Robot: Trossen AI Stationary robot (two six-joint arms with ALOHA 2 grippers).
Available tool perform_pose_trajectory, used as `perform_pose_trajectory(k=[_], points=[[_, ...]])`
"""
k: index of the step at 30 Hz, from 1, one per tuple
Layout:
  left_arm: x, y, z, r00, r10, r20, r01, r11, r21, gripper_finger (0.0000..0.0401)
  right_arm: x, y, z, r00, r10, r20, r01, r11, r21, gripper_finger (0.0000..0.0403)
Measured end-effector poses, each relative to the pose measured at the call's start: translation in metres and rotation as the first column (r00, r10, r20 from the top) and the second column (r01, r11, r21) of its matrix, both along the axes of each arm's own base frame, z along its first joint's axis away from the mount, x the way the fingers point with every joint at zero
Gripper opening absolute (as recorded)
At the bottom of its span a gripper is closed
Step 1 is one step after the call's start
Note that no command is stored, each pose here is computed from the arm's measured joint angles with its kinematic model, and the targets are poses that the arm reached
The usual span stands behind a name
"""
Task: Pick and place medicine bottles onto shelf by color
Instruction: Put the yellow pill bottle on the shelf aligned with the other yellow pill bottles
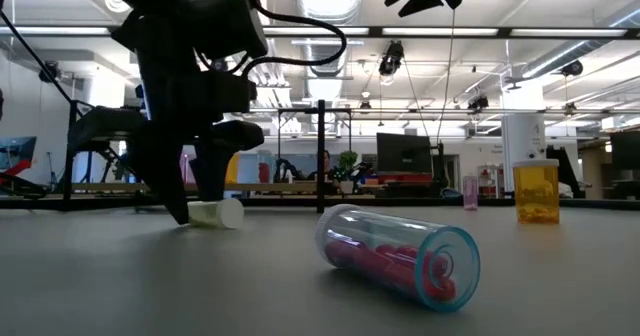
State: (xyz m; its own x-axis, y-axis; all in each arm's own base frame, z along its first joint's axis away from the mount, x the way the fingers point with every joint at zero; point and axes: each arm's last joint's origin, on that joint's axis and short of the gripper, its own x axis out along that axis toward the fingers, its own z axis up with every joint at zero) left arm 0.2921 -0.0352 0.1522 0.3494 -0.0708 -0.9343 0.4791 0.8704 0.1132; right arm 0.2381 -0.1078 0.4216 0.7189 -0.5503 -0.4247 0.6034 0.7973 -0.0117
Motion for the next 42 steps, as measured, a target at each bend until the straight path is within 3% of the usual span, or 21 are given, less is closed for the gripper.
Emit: perform_pose_trajectory(k=[14, 42], points=[[0.009, -0.001, 0.012, 0.998, 0.053, 0.041, -0.052, 0.998, -0.03, 0.0173, 0.0, 0.0, 0.0, 1.0, 0.0, 0.0, 0.0, 1.0, 0.0, 0.0233], [0.031, -0.011, -0.003, 0.999, 0.042, -0.019, -0.044, 0.994, -0.104, 0.0173, 0.0, 0.0, 0.0, 1.0, 0.0, 0.0, 0.0, 1.0, 0.0, 0.0233]])
